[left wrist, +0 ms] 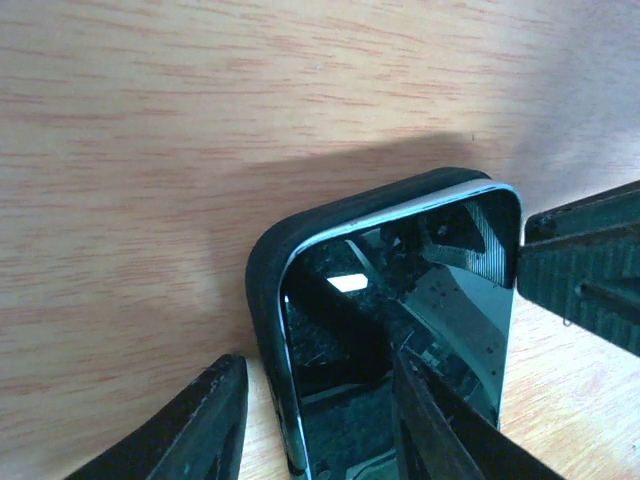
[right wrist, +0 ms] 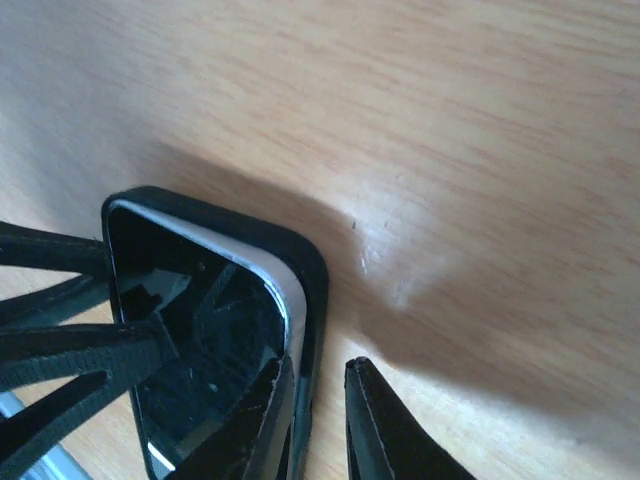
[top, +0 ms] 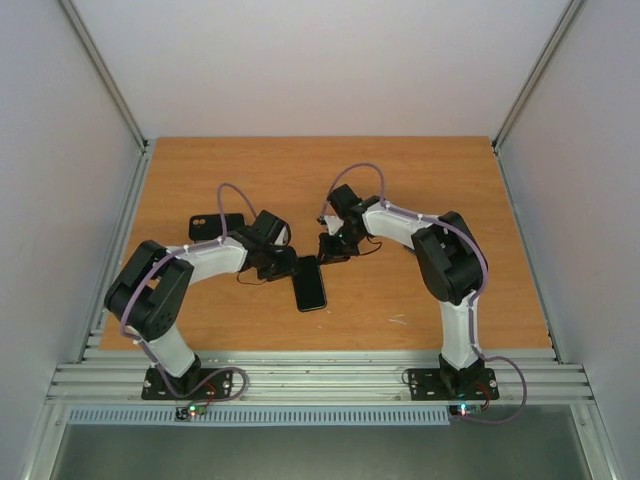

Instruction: Put the phone into the phone case

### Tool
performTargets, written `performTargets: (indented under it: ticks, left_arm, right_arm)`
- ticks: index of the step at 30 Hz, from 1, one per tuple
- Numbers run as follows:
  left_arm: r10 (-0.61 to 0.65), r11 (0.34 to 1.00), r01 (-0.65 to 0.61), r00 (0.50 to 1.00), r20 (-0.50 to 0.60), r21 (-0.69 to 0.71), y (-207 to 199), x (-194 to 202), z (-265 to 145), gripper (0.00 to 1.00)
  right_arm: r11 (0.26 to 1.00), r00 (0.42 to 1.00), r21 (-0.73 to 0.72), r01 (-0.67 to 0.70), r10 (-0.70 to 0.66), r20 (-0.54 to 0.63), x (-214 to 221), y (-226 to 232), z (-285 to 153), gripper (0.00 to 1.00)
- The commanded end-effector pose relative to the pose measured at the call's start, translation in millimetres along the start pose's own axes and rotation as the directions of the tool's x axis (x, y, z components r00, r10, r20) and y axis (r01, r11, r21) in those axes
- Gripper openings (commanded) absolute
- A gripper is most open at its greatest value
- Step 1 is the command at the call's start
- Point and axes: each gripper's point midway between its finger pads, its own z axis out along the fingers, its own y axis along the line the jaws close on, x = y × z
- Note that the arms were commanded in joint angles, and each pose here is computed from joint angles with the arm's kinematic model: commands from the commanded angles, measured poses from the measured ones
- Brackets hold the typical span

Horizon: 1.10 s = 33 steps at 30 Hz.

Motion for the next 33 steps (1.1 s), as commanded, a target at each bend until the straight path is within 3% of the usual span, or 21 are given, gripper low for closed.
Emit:
performTargets:
  ticks: [1, 8, 11, 23, 33]
  left_arm:
    - [0.005, 1.000, -0.006, 0.999, -0.037, -0.027, 7, 4, 8, 0.41]
    - [-0.004, 0.999, 0.001, 0.999, -0.042, -0.050, 12, 5, 10, 0.39]
    - [-0.003, 0.995, -0.002, 0.999, -0.049, -0.096, 20, 5, 10, 0.39]
    - [0.014, 0.988, -0.023, 0.998, -0.061, -0.150, 31, 9, 9, 0.39]
    - [0.019, 0.989, -0.028, 0.998, -0.060, -0.148, 30, 9, 6, 0.39]
  right_arm:
    - [1.000, 1.000, -0.016, -0.002, 0.001, -0.023, -5, -5, 9, 0.14]
    - [0.988, 0.985, 0.138, -0.075, 0.094, -0.141, 17, -40, 33, 0.08]
    - [0.988, 0.981, 0.136, -0.071, 0.093, -0.168, 25, -41, 43, 0.08]
    - [1.000, 1.000, -0.016, -0.006, 0.006, 0.008, 7, -1, -13, 0.23]
    - [0.991, 0.999, -0.133, 0.010, -0.003, 0.051, -6, 22, -18, 0.30]
